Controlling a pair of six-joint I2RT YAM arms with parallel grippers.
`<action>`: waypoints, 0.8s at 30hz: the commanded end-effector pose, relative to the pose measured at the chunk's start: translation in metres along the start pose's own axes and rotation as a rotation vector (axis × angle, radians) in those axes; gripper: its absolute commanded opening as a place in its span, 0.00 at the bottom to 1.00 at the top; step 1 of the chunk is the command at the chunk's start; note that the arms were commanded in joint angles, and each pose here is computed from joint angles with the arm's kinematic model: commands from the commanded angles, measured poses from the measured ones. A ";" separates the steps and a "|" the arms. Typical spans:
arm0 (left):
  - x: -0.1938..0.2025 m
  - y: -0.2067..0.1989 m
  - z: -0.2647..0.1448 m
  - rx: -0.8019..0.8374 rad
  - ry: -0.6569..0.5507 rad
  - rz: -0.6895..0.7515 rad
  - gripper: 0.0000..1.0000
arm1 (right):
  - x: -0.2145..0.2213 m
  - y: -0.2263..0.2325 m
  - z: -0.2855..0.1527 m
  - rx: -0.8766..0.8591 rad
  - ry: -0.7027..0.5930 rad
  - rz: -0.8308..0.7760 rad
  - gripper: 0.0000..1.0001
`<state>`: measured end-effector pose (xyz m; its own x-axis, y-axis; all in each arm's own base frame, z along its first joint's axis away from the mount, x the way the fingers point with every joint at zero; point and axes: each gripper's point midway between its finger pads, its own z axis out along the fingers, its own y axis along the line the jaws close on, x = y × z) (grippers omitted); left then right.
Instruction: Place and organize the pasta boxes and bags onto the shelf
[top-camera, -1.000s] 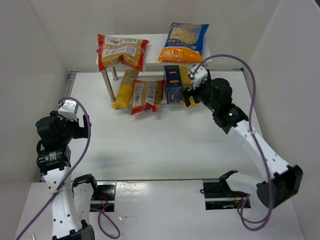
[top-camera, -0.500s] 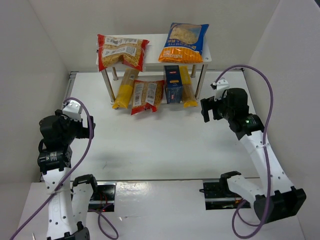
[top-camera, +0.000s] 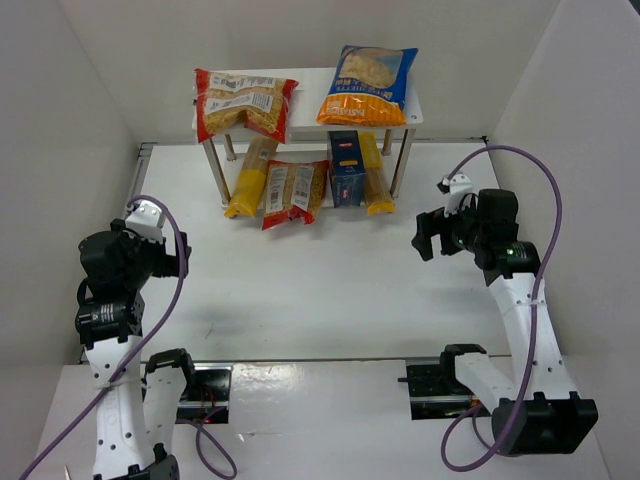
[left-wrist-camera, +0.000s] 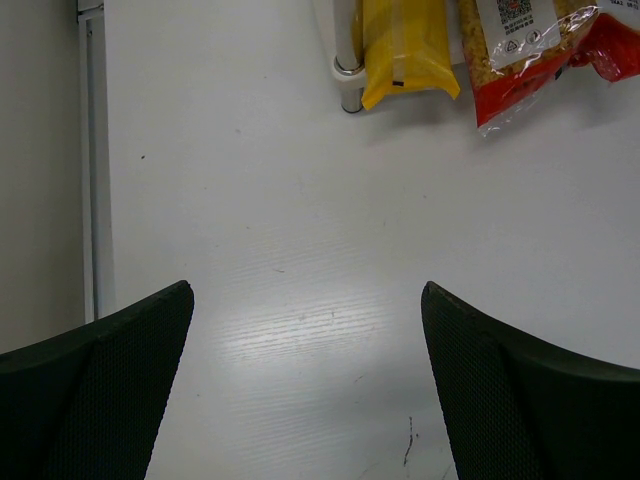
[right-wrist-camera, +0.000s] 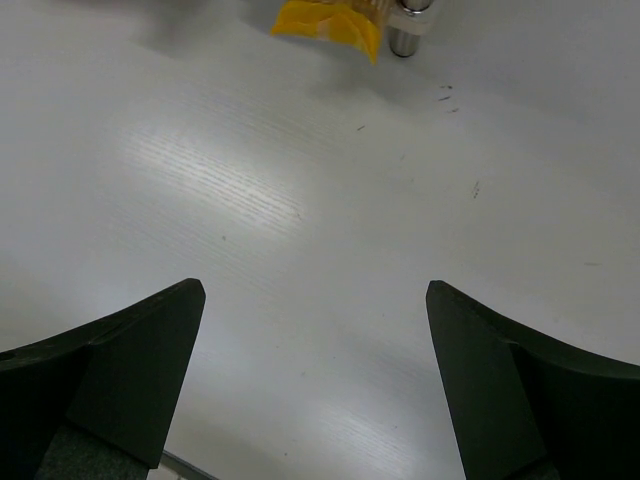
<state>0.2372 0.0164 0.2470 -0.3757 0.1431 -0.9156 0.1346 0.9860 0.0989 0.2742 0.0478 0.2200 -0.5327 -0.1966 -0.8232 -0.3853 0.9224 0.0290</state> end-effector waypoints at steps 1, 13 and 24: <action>-0.006 -0.002 -0.001 0.007 -0.028 0.008 1.00 | 0.001 0.024 -0.001 -0.143 -0.002 -0.105 1.00; -0.007 -0.003 -0.001 0.015 -0.030 0.017 1.00 | 0.002 0.070 -0.028 -0.389 -0.049 -0.287 1.00; -0.007 -0.003 -0.001 0.015 -0.030 0.017 1.00 | -0.001 0.066 -0.027 -0.366 -0.054 -0.276 1.00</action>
<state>0.2372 0.0163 0.2471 -0.3756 0.1435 -0.9156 0.1350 0.9859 0.0991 0.2304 0.0954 0.2181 -0.3893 -0.3937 -0.8327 -0.7347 0.6780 0.0229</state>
